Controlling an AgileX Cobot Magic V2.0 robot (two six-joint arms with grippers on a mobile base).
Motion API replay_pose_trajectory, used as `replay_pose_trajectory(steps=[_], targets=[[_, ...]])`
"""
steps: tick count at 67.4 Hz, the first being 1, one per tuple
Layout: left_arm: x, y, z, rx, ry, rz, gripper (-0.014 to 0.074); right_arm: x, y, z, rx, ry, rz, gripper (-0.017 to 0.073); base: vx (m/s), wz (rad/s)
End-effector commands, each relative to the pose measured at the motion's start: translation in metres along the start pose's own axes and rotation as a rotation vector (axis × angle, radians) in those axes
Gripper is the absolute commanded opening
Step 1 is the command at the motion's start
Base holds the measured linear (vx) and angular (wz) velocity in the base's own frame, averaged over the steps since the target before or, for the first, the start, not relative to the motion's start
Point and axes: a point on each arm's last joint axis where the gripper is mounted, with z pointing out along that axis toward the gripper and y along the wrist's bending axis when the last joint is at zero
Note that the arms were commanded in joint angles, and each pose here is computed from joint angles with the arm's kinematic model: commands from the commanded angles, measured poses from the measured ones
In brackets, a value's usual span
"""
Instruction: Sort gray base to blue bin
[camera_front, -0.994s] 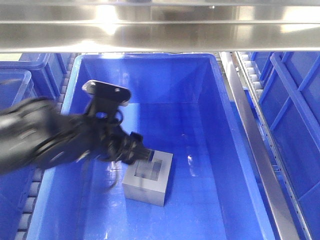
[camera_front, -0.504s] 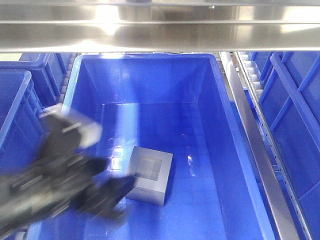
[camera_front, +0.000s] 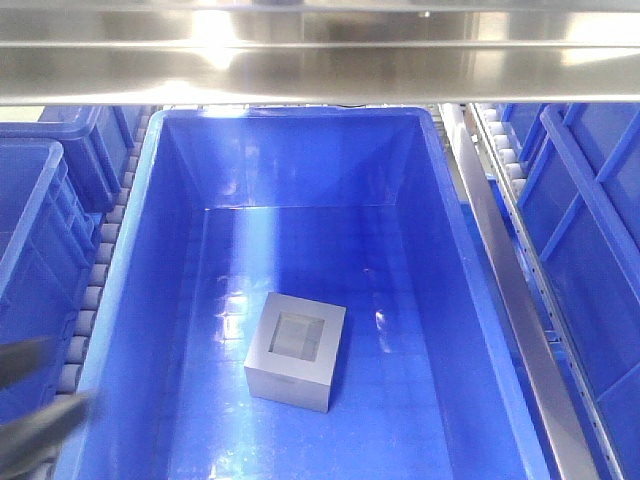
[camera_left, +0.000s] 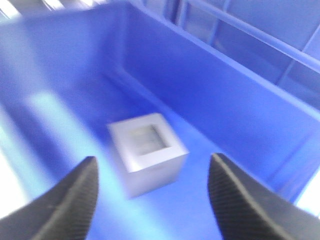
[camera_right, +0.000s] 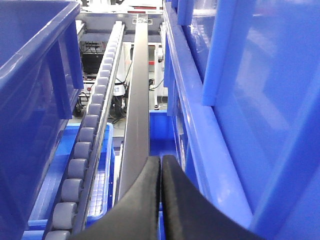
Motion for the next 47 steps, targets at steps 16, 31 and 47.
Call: replay_pose_trajectory(steps=[16, 31, 47], targets=[[0.002, 0.01, -0.047, 0.009, -0.145, 0.028, 0.0182, -0.006, 0.0, 0.0, 0.009, -0.08, -0.015, -0.0005, 0.0, 0.0], [0.013, 0.009, -0.047, 0.034, -0.16, 0.062, -0.0009, -0.006, 0.0, 0.0, 0.009, -0.081, -0.015, -0.0005, 0.0, 0.0], [0.013, 0.009, -0.047, 0.036, -0.164, 0.061, -0.0008, -0.006, 0.0, 0.0, 0.009, -0.081, -0.015, -0.0005, 0.0, 0.0]])
